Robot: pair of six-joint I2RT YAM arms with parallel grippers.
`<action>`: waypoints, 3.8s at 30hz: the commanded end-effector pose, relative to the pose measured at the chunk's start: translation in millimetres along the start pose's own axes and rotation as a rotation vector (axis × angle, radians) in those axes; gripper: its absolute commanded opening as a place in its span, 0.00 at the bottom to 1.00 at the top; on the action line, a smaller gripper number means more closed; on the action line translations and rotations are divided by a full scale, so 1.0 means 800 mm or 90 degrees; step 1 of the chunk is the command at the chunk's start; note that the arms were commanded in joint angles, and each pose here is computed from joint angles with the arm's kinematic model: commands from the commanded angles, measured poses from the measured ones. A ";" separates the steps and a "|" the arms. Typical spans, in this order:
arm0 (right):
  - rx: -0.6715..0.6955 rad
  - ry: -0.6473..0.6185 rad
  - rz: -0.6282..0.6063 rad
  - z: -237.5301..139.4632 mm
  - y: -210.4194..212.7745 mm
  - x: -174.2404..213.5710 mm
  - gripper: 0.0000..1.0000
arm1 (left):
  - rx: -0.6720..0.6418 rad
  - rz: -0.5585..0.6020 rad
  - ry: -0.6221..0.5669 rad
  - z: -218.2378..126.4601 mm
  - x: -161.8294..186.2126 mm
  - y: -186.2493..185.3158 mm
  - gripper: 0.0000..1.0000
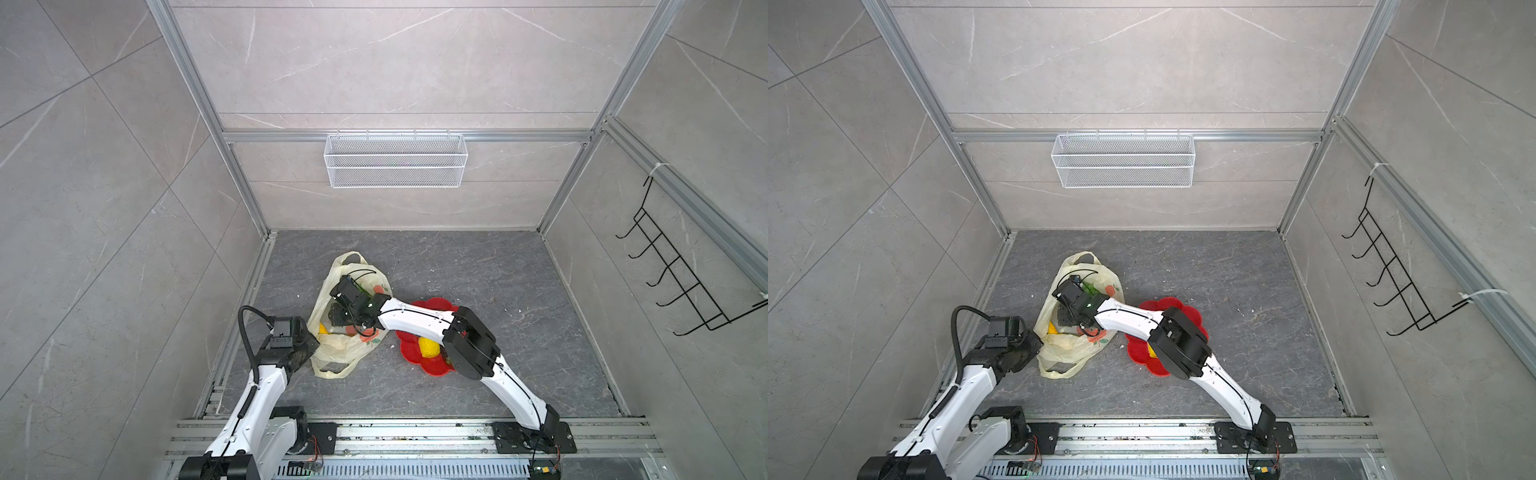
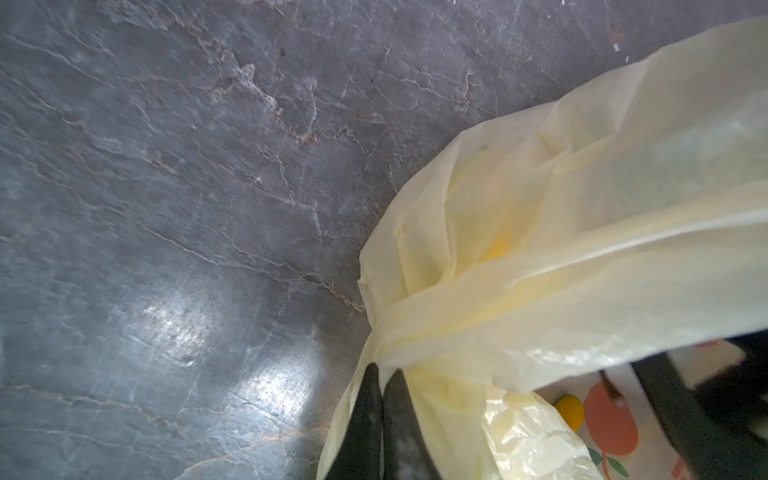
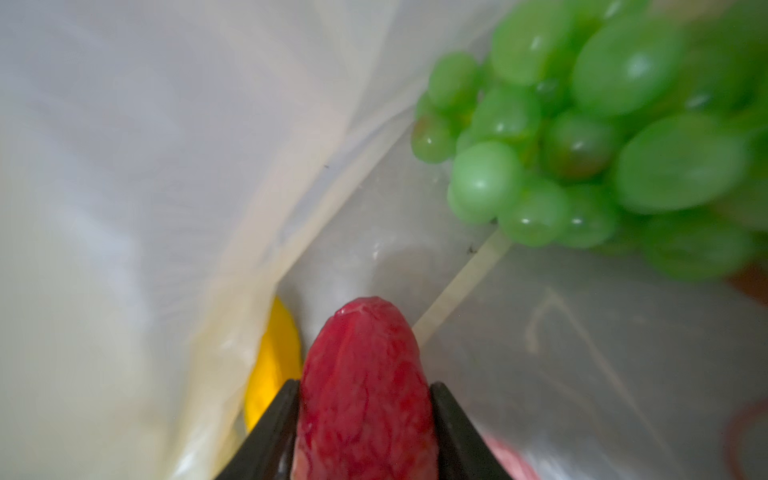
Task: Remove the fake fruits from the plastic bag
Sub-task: 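Grasp the pink strawberry with the right gripper and lift it, then carry the strawberry over the red plate and lower it nearest the robot, then open the right gripper and move it back into the bag, then grasp the long yellow banana in the bag with the right gripper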
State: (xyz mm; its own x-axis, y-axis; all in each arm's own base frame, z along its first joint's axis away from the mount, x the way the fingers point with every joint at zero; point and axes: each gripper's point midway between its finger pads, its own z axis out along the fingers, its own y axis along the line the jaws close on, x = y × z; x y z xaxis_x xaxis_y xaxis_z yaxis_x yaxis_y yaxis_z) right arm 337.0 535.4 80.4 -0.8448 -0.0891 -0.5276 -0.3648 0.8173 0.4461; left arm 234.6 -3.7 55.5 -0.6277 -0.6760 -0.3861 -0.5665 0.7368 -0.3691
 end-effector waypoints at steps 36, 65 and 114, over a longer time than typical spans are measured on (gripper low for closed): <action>0.199 0.265 -0.203 -0.274 -0.190 0.137 0.36 | 0.034 0.063 -0.052 -0.003 -0.036 -0.028 0.00; 0.251 0.307 -0.256 -0.219 -0.189 0.140 0.52 | 0.036 0.066 -0.052 -0.003 -0.036 -0.029 0.00; -0.071 0.163 -0.477 0.012 0.047 0.051 0.58 | -0.068 -0.096 0.051 0.013 0.015 0.030 0.00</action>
State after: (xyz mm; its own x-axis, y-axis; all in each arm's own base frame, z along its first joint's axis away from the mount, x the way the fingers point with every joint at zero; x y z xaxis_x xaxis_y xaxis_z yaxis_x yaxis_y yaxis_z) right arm 300.2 563.9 79.7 -0.4320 -0.7084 -0.5582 -0.8832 0.4576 0.1028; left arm 219.9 6.7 35.0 -0.5826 -0.7614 -0.2845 -0.6961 0.6481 -0.3089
